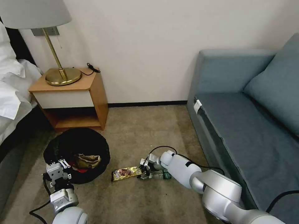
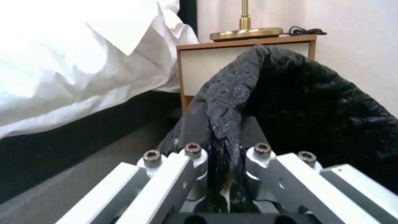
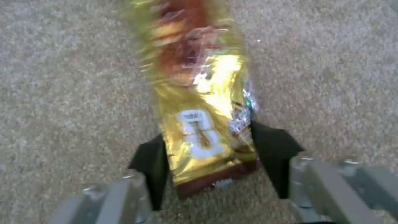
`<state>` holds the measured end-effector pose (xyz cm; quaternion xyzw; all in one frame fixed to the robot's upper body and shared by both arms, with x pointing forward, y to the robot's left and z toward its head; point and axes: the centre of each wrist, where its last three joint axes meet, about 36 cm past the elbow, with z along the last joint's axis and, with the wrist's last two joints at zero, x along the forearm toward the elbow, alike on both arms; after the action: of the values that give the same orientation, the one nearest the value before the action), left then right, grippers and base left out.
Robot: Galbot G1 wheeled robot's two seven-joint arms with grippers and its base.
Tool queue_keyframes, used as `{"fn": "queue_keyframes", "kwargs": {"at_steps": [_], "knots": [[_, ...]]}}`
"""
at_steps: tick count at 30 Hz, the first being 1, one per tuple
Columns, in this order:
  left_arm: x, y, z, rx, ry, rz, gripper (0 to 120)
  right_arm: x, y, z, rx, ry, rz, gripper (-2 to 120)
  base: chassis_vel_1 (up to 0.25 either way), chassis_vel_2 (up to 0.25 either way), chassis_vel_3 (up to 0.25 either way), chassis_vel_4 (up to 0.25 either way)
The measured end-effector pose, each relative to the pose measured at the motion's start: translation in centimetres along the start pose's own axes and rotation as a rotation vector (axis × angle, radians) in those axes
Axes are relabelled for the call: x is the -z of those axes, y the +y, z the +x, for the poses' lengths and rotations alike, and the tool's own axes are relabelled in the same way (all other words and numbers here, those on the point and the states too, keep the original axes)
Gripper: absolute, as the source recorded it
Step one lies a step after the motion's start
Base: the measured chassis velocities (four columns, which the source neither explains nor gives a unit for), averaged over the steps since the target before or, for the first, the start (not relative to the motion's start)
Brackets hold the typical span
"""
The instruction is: Pick up the trash bin, then pick up the garbage on the floor and place it into the trash bin.
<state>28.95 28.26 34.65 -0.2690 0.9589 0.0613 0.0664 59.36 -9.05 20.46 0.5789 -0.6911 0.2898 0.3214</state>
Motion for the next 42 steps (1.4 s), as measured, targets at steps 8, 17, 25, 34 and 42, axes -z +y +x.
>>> {"fn": "queue_keyframes", "kwargs": {"at_steps": [8,17,25,34,42], "knots": [[0.0,0.0,0.0,0.000,-0.003,0.003,0,0.0,-0.1,0.1,0.000,0.001,0.002,19,0.000,0.000,0.000,0.000],[-0.4,0.1,0.0,0.000,-0.006,0.005,0,-0.1,-0.1,0.1,0.004,-0.003,0.001,11,0.000,0.000,0.000,0.000],[-0.7,0.3,-0.2,0.008,-0.007,0.000,0,0.3,0.0,0.0,0.032,-0.023,0.007,7,0.000,0.000,0.000,0.000],[-0.5,1.0,-0.6,0.024,-0.014,-0.001,0,1.8,0.3,-0.3,0.056,-0.069,0.031,7,0.000,0.000,0.000,0.000],[-0.4,1.6,-1.2,0.046,-0.017,0.001,0,3.2,0.7,-0.6,0.077,-0.105,0.043,7,0.000,0.000,0.000,0.000]]}}
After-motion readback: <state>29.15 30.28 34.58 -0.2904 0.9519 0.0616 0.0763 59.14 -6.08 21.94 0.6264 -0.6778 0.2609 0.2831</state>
